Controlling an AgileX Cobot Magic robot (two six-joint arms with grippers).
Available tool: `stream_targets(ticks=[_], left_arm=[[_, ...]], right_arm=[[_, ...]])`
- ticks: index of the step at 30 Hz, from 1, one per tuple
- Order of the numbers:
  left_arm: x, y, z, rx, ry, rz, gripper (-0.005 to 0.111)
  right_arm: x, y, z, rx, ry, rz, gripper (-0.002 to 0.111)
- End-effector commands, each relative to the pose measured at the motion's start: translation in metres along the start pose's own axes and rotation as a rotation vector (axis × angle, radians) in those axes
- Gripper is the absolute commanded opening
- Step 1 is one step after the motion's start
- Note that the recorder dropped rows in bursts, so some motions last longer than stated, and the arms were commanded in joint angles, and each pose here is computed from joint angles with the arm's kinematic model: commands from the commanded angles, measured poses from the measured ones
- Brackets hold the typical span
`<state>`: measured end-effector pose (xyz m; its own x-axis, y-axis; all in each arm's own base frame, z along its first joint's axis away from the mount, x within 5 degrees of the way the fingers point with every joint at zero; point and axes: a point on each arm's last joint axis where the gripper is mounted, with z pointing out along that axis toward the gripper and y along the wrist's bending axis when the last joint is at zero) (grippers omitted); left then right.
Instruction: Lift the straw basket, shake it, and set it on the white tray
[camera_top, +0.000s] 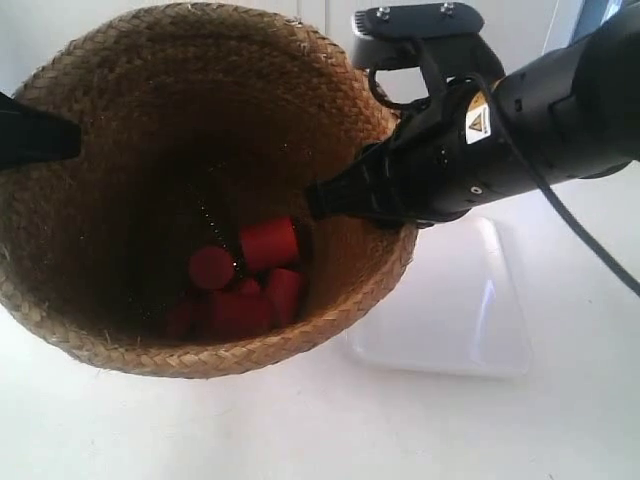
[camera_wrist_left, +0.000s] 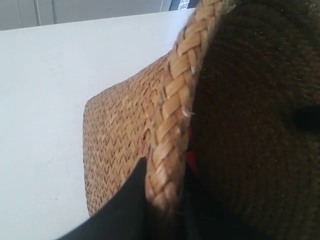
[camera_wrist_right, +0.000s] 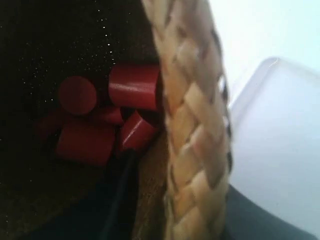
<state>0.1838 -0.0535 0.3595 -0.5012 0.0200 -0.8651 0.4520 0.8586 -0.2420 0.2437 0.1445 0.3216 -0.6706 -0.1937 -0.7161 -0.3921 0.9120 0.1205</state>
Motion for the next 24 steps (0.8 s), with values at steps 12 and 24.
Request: stream_targets(ticks=[12, 24], left_arm=[[0.009, 0.007, 0.013, -0.001, 0.039, -0.052, 0.0], [-0.031, -0.038, -0.058, 0.067, -0.138, 0.181, 0.0]], right_arm=[[0.013, -0.004, 0.009, 0.018, 0.02, 0.0, 0.0], [-0.027, 0.011, -0.112, -0.1, -0.393, -0.024, 0.0]])
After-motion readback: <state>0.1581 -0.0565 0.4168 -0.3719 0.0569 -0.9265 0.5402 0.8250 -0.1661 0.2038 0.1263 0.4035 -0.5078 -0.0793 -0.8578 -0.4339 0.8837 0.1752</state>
